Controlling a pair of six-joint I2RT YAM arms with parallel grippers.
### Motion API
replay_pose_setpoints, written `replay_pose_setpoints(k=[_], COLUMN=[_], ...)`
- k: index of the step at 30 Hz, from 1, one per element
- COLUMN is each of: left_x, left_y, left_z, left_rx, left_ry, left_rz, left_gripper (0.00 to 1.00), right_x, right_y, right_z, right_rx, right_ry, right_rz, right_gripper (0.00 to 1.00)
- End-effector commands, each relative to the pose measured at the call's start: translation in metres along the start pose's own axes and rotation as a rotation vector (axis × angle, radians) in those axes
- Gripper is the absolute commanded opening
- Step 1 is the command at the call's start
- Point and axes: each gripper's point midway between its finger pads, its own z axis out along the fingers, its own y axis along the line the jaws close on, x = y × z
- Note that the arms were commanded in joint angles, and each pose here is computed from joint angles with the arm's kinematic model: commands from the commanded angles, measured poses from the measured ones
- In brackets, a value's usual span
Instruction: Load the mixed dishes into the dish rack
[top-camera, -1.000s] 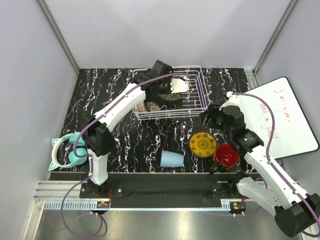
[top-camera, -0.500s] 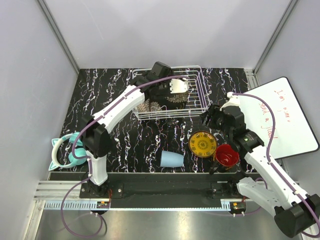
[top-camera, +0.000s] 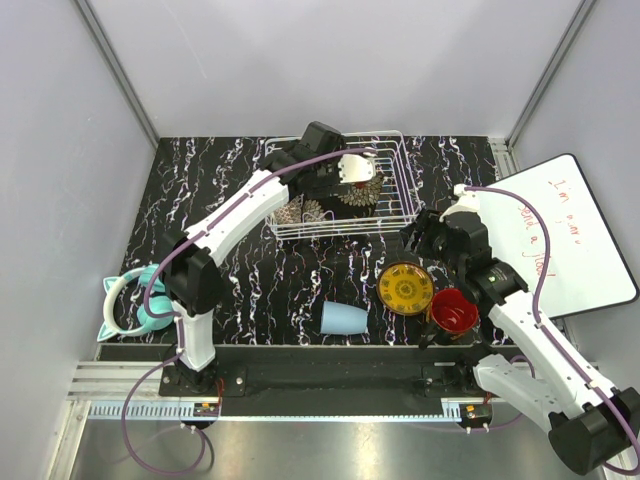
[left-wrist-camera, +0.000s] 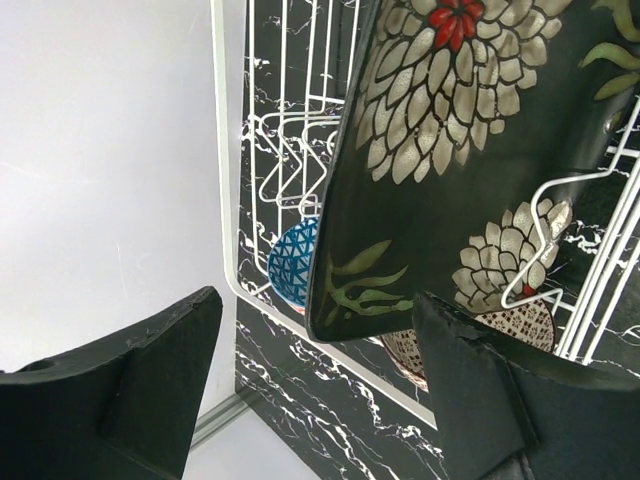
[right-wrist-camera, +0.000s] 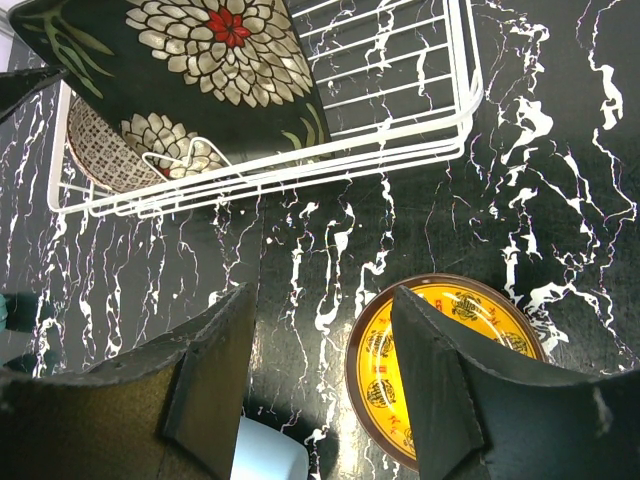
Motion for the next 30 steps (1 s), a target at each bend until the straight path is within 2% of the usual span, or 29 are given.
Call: replay_pose_setpoints(k=[1,5,9,11,20,30], left_x=[-0.005,0.006,0.016,0.023,-0.004,-0.018], left_y=[0.041,0.078,0.133,0.142,0.12,0.1], left_z=[-0.027,-0.035,-0.05,-0.049,-0.021,-0.019], left_rx=[-0.138,-0.242,-0.424,-0.445,-0.336,-0.25], left_ry=[-0.04,-0.075,-0.126,-0.132,-0.204,-0.242], left_rz=[-0.073,-0.194,-0.339,-0.366,-0.416,-0.423], left_gripper=[0.83,0.82,0.81,0.81,0.82,0.86], right_x=[-0.013,-0.013,-0.012,-0.012,-0.007,-0.003], right_y=[0.002,-0.001,-0.001,-0.001,-0.001,-0.005], right_z=[-0.001,0.001,0.008,0.013,0.018,0.024], right_rx=[0.003,0.021,0.031,0.037,0.04,0.06], right_ry=[-0.034,-0.034,-0.015,-0.006,0.015,0.03], right_rz=[0.006,-0.005,-0.022,-0.03,-0.019,-0.015], right_gripper=[0.65,0.66,0.68,0.68,0.68,0.68])
